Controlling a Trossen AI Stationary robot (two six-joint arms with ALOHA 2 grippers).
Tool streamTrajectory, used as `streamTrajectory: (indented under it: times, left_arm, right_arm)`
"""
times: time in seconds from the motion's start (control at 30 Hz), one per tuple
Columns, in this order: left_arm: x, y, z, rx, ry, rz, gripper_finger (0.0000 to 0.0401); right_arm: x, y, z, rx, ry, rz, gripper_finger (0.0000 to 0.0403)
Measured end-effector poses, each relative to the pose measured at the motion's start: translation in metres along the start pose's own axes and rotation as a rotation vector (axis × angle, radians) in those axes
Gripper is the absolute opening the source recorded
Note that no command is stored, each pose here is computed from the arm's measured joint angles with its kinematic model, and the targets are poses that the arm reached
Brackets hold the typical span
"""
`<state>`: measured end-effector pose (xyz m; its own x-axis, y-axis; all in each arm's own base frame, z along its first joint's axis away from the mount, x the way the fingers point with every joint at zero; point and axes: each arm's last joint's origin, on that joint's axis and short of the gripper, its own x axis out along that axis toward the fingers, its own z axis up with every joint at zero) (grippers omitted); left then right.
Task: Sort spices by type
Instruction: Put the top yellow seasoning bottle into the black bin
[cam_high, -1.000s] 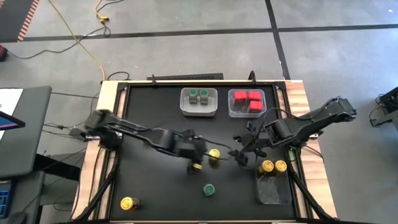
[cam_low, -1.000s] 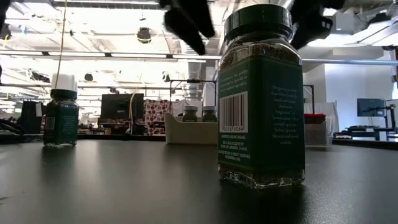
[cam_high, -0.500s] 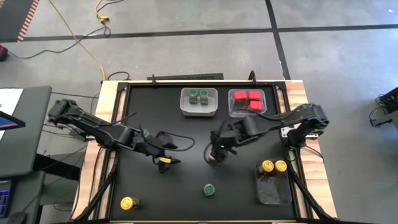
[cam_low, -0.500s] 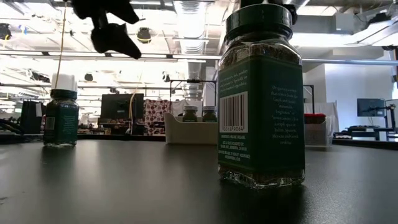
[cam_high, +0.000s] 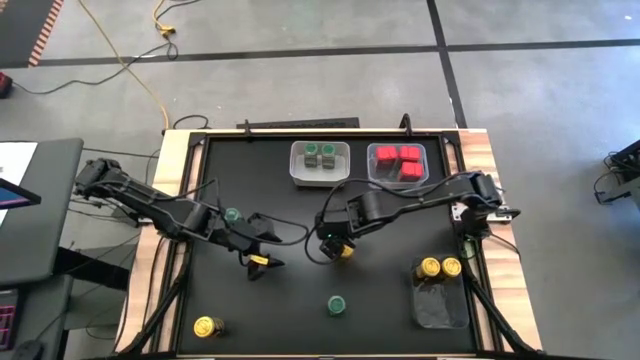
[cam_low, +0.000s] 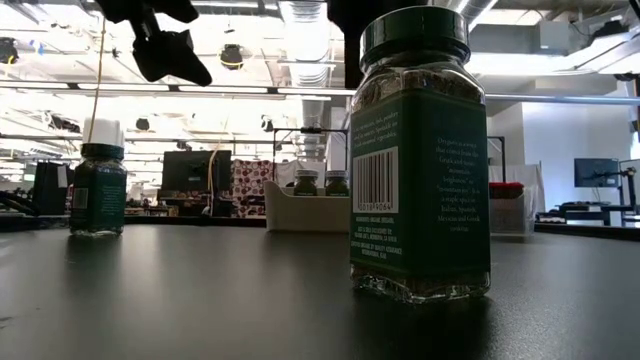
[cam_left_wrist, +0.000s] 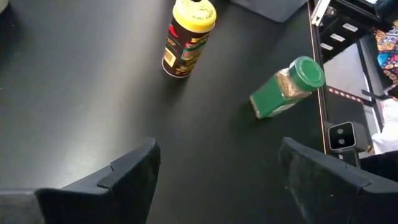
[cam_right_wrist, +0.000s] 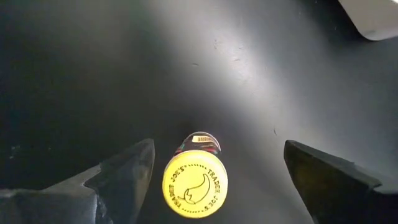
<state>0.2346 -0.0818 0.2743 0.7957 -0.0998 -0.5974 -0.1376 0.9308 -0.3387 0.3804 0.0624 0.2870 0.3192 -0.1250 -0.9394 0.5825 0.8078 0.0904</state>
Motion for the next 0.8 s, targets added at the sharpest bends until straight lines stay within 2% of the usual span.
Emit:
streamTrajectory:
  times: [0.43,0.8]
  left_arm:
    - [0.000,0.000,0.000,0.004,0.000,0.000,0.0314]
    - [0.000,0.000,0.000,0.026,0.000,0.000,0.0314]
  right_arm:
    - [0.007,0.005,-0.001,0.010,0.005,0.001,0.0386]
    - [0.034,-0.001,-0.016,0.035,0.114,0.001,0.0386]
